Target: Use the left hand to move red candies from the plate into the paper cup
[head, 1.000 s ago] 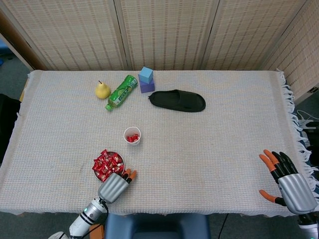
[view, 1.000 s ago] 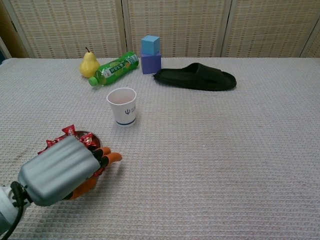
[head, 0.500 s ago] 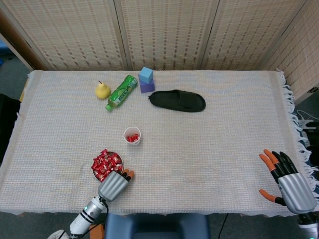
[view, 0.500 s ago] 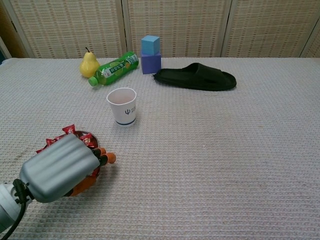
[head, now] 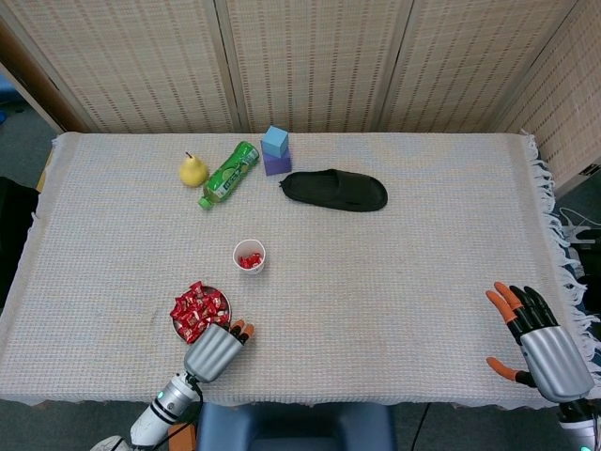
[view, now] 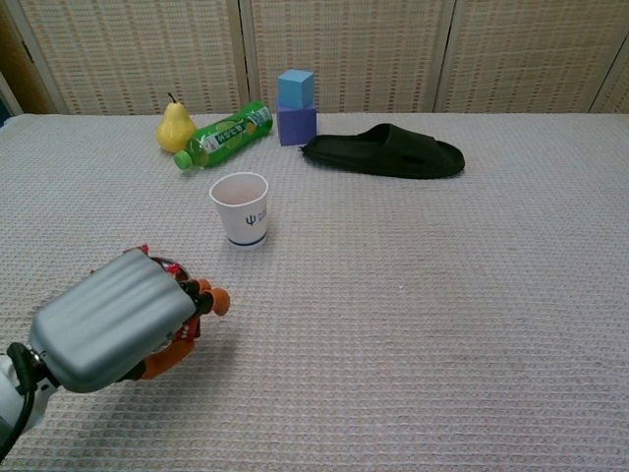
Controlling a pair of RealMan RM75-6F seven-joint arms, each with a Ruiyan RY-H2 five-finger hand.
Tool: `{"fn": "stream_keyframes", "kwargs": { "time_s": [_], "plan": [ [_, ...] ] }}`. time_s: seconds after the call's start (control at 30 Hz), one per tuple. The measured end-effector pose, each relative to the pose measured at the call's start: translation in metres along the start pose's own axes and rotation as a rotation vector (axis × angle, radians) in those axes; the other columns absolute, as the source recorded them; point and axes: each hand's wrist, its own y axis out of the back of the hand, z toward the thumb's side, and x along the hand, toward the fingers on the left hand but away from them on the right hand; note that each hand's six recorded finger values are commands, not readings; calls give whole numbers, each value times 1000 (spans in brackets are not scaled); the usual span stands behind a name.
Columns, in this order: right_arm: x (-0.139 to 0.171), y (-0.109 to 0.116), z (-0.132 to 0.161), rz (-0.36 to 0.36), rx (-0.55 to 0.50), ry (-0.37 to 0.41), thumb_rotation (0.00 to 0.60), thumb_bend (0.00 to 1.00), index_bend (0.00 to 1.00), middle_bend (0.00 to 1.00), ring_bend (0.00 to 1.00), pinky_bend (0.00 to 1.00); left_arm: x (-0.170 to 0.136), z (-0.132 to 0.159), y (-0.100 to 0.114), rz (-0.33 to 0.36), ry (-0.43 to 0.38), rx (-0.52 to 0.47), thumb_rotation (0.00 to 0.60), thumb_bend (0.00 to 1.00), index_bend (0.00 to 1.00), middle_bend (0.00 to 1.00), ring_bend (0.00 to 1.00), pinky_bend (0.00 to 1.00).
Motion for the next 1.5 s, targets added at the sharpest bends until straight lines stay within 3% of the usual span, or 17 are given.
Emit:
{"fn": "stream_keyframes", "kwargs": {
  "time_s": [0.2,0.33,0.47,0.7,0.9,1.07,1.2,1.5],
  "plan": [
    [-2,0,-3,3,0,-15,600,44,0,0,0,0,20,-8,31,61,26,-103,600,414,363,510,763,1000],
    [-6,-1,-7,2,2,-36,600,44,0,0,0,0,55,-30,51,115,56,-117,600,414,362,506,763,1000],
    [-9,-1,-9,-1,9,-55,600,44,0,0,0,0,96,-54,61,121,88,-126,600,414,361,501,764,1000],
    [-13,-2,-11,-5,11,-77,600,44,0,0,0,0,132,-78,55,94,117,-126,600,416,361,501,764,1000],
    [-13,2,-20,-20,14,-122,600,44,0,0,0,0,145,-94,30,32,142,-85,600,415,361,493,764,1000],
    [-15,0,-21,-12,18,-127,600,44,0,0,0,0,146,-97,15,4,147,-96,600,417,300,361,764,1000],
    [-16,-1,-19,-8,19,-121,600,44,0,0,0,0,145,-93,16,10,139,-103,600,420,247,264,764,1000],
    [-14,-1,-16,-8,17,-107,600,44,0,0,0,0,134,-86,36,53,121,-137,600,420,237,259,764,1000]
  ]
}}
